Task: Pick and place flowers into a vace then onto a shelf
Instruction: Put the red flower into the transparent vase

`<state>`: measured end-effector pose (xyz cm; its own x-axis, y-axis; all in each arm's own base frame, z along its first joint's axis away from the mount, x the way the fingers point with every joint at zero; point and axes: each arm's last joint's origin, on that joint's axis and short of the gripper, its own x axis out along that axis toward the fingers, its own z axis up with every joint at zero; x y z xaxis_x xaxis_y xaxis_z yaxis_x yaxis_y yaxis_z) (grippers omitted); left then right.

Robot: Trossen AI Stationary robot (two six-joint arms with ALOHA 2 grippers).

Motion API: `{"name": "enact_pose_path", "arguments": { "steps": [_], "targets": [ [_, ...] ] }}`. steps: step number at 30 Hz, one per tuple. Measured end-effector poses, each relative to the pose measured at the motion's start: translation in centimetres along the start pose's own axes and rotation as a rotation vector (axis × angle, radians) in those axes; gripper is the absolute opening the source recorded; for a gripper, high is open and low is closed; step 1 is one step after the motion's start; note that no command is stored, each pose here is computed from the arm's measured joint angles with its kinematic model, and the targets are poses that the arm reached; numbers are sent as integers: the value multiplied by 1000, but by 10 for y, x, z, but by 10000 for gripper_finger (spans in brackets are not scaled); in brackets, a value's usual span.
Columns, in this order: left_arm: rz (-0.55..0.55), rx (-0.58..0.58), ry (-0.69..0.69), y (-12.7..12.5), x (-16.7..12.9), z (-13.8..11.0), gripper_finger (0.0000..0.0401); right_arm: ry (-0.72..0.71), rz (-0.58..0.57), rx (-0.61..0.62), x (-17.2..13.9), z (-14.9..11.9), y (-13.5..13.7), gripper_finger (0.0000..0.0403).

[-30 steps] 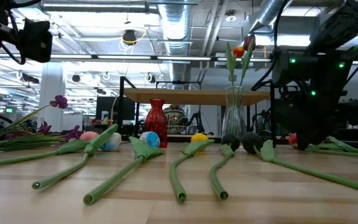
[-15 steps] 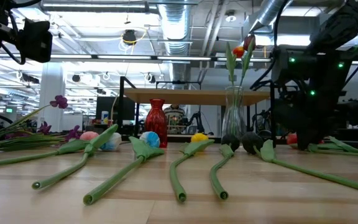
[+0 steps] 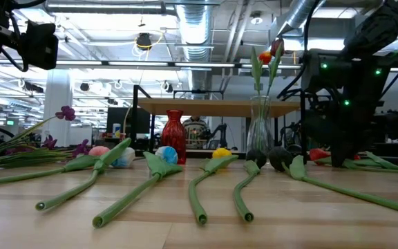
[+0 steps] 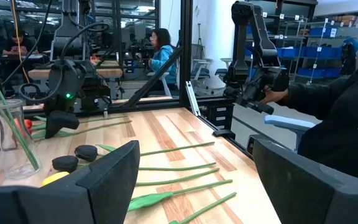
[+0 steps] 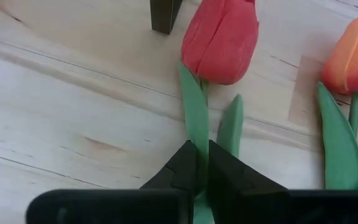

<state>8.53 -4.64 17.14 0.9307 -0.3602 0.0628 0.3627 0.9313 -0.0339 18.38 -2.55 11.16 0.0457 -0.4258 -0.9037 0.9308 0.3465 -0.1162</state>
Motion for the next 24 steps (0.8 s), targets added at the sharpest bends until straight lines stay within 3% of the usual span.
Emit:
{"name": "enact_pose_path", "arguments": {
  "steps": [24],
  "targets": [
    [1,0,0,0,0,0,302,-18,70,12,-10,-20,11,15]
  ]
}}
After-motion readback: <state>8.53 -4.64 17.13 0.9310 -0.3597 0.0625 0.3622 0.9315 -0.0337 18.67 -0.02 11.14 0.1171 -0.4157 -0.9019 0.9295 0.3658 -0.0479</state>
